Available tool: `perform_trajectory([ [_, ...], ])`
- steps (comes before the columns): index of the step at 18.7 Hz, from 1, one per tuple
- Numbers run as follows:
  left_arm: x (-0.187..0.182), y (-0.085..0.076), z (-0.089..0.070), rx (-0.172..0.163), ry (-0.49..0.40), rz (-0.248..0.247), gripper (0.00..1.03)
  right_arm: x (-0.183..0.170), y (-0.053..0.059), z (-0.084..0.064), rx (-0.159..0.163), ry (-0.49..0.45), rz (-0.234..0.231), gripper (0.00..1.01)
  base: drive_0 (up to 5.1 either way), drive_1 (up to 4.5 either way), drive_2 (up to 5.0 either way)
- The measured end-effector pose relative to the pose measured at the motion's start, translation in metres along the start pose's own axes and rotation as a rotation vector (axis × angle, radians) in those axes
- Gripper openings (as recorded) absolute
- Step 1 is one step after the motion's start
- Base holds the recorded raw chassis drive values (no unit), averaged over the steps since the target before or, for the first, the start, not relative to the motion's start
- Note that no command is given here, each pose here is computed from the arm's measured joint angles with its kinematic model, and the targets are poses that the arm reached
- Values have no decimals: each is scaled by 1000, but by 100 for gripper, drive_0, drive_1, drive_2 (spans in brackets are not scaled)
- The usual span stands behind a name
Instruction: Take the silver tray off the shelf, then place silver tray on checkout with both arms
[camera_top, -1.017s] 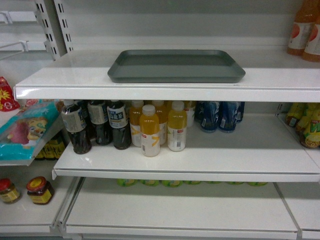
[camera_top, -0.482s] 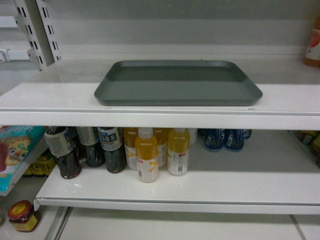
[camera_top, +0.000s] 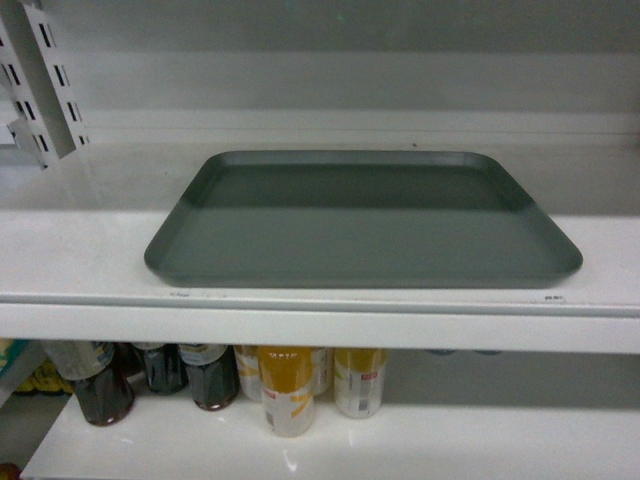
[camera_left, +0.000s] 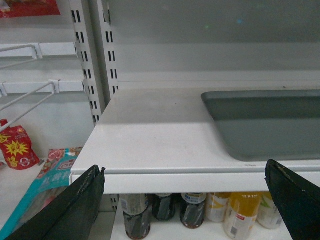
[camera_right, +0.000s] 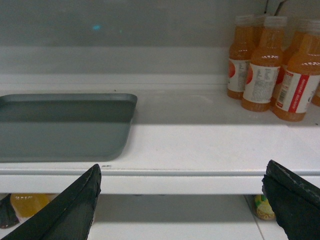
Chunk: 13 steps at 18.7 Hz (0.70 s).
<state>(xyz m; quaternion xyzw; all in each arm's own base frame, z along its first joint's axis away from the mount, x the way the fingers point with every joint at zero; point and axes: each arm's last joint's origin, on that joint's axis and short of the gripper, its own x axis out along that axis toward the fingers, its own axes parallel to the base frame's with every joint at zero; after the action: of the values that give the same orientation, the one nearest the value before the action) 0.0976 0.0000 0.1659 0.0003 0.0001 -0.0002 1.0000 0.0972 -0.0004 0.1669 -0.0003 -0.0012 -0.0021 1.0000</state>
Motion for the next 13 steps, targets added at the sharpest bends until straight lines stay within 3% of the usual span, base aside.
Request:
perform_trajectory([
  [6, 0, 0, -1, 0, 6, 1, 98, 0, 0, 0, 0, -5, 0, 98, -3, 401, -407],
  [13, 0, 0, 0, 0, 2, 0, 98, 0, 0, 0, 0, -2, 0, 98, 0, 0, 0],
])
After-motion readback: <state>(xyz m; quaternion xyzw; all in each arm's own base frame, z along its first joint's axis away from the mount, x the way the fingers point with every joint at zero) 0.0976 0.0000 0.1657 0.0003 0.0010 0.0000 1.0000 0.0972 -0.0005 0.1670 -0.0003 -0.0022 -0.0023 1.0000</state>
